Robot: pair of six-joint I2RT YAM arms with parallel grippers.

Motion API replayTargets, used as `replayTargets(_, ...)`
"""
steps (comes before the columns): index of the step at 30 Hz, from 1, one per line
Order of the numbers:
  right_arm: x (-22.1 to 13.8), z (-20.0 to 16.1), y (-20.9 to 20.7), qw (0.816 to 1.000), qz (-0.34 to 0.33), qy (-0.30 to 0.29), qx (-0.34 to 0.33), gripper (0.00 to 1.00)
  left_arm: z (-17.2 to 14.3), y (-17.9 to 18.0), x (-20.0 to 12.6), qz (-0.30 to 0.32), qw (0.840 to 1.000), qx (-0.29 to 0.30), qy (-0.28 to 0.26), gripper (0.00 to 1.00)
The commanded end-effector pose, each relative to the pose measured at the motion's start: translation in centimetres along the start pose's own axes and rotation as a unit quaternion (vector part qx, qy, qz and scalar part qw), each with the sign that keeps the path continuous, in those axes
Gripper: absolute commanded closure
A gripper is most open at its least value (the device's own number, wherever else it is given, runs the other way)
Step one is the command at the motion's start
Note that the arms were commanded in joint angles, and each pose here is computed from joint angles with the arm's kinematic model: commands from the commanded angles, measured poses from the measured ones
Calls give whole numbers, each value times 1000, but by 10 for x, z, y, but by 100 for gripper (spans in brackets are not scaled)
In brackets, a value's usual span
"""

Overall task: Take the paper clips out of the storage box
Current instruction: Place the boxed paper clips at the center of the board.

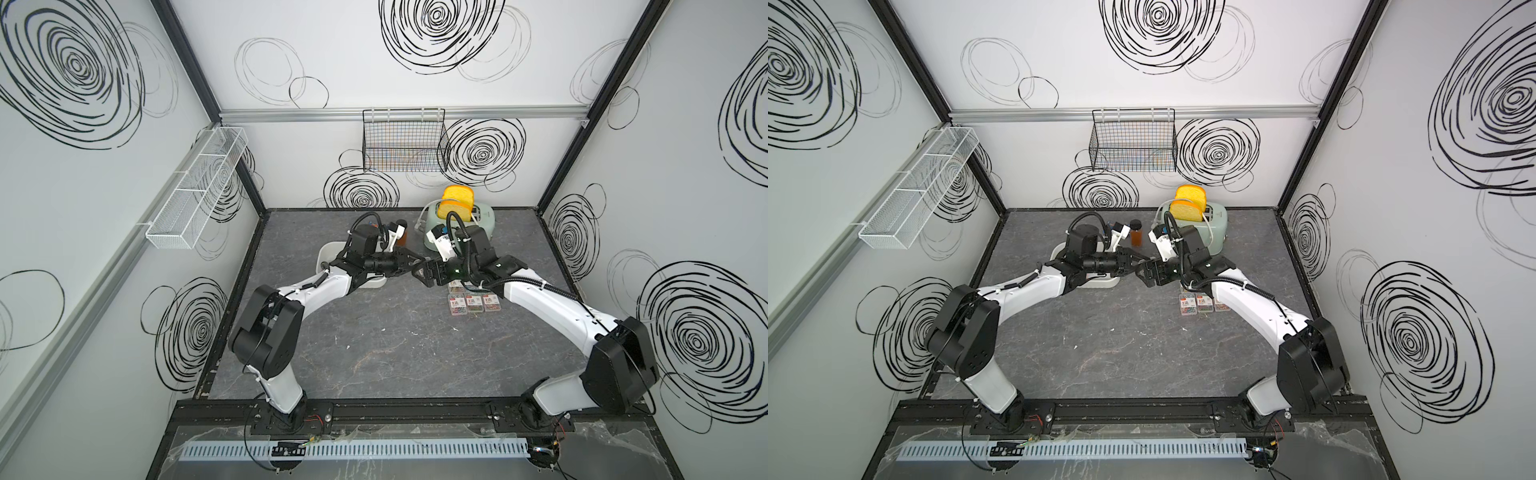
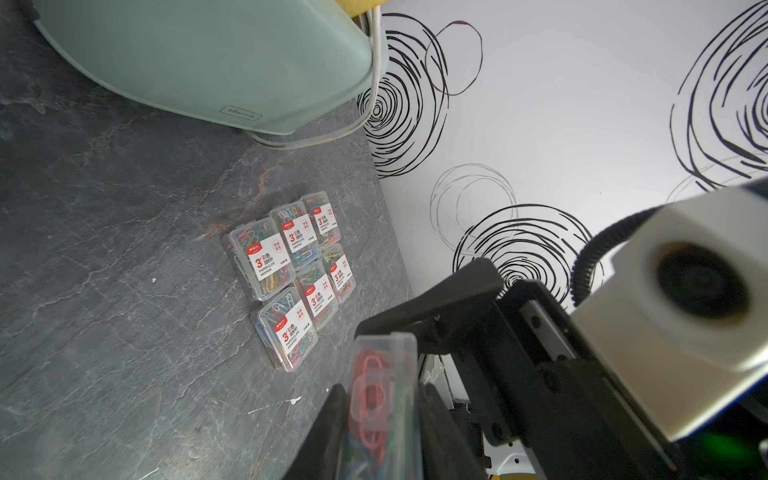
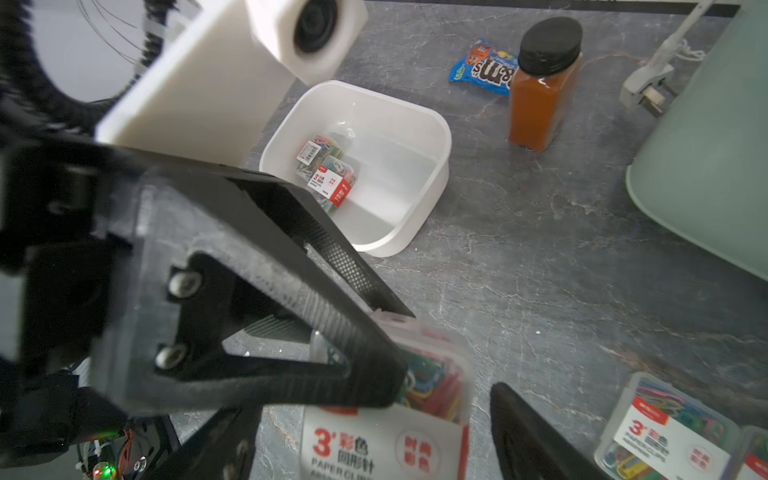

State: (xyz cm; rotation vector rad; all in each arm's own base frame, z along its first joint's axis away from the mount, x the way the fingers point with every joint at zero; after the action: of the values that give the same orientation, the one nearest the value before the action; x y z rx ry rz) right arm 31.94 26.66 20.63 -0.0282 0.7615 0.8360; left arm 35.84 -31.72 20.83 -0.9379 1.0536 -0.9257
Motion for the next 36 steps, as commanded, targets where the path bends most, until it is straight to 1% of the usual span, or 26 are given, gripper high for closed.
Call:
replayTargets(1, -4, -5, -4, 999, -30, 7, -19, 17, 4, -20, 2, -20, 1000, 19, -5, 88)
replayTargets(4, -3, -9, -4, 999, -34, 13, -22, 26, 2, -20, 4, -19, 1000, 18, -3, 88)
replayTargets(8, -4, -12, -7, 999, -46, 16, -22, 45, -2, -20, 6, -17, 1000, 18, 0, 87)
replayTargets(10, -7, -12, -7, 998, -50, 15, -24, 52, -4, -19, 8, -16, 1000, 18, 2, 85)
replayTargets(11, -8, -12, -8, 998, -53, 14, -23, 53, -5, -19, 8, -16, 1000, 18, 3, 83)
replayTargets(12, -9, -13, -9, 998, -57, 14, -23, 55, -7, -19, 9, -15, 1000, 19, 6, 79)
replayTargets(14, -11, -15, -12, 997, -66, 17, -21, 60, -8, -19, 10, -12, 1000, 21, 6, 67)
replayTargets(15, -12, -17, -13, 997, -69, 19, -20, 61, -8, -20, 9, -11, 1000, 24, 5, 60)
replayTargets(17, -16, -20, -13, 997, -72, 23, -18, 63, -7, -20, 8, -7, 1000, 29, 2, 40)
replayTargets(18, -19, -21, -14, 997, -74, 24, -16, 65, -7, -20, 7, -5, 999, 31, 1, 34)
replayTargets(20, -25, -25, -17, 996, -80, 26, -12, 66, -5, -20, 6, -2, 999, 36, 1, 28)
replayTargets(21, -28, -29, -19, 996, -83, 27, -7, 67, -4, -19, 5, 2, 999, 39, 0, 23)
replayTargets(24, -39, -37, -25, 996, -86, 24, 10, 69, -1, -18, 0, 10, 999, 45, -5, 15)
replayTargets(29, -54, -55, -36, 994, -98, 28, 33, 69, 6, -12, -8, 21, 999, 47, -15, 3)
replayTargets(30, -57, -60, -39, 994, -102, 32, 39, 69, 8, -11, -11, 23, 998, 47, -19, 1)
replayTargets(36, -64, -92, -58, 988, -124, 59, 77, 69, 18, -5, -25, 36, 998, 47, -33, 1)
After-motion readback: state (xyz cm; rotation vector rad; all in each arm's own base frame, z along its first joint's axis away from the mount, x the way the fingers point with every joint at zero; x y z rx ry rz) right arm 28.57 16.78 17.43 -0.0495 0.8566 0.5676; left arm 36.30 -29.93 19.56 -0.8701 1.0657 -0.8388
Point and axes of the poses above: each gripper's point midway between its finger pads, its own x axis out along the fingers, its own y axis along the line the jaws close on, z = x × y, the point moved 1 cm from there along -x, back along the fingers, and after that the axes turned 9 degrees about -x, right-handed, at the moved point
